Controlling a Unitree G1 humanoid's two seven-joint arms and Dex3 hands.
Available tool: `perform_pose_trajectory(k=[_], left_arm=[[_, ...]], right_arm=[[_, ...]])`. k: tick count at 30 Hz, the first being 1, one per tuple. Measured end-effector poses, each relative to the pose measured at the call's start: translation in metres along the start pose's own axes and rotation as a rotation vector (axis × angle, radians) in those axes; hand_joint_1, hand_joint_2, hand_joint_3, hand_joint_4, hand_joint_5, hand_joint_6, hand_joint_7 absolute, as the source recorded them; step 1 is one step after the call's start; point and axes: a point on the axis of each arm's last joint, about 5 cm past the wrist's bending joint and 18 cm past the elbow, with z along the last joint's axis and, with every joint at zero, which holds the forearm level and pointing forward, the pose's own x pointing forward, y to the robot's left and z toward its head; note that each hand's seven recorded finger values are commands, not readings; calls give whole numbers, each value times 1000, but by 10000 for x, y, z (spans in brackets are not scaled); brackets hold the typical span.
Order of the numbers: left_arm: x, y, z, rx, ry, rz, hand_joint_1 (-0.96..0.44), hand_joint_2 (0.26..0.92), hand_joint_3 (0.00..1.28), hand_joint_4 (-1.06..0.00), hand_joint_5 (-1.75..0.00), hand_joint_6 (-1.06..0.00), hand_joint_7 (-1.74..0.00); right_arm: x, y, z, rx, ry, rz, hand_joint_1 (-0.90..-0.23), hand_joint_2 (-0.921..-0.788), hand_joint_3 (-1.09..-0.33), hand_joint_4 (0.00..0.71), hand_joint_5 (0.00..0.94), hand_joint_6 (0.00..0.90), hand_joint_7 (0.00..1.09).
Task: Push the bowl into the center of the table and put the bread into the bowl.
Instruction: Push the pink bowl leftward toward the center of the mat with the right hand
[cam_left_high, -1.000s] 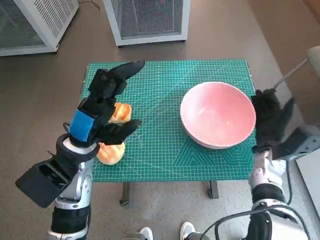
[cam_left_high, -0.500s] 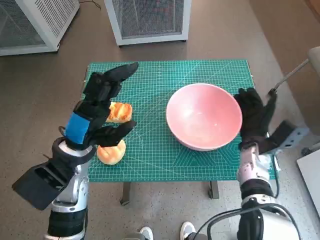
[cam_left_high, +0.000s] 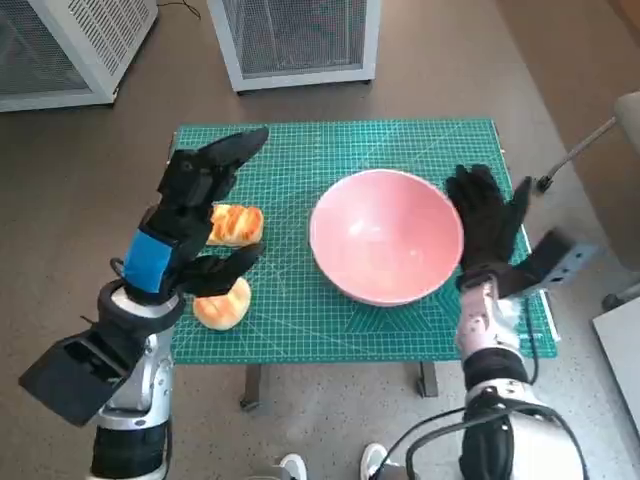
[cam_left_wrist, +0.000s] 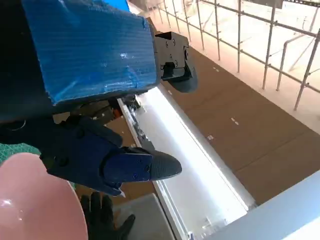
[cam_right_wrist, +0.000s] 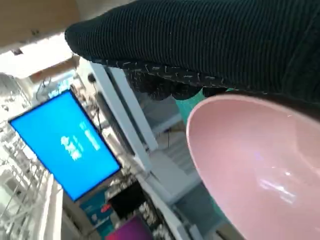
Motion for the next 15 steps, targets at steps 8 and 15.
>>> perform_pose_trajectory(k=[8, 15], left_arm=[[-10, -1, 2, 18, 0, 6, -533, 921, 363, -239, -155, -24, -646], [-20, 6, 4, 27, -4, 14, -539, 921, 365, -254, -131, -32, -630]], right_arm=[[26, 96, -18, 14, 8, 34, -375, -921, -661, 208, 3, 6, 496], [37, 127, -22, 23, 22, 41, -369, -921, -667, 206, 2, 12, 493]])
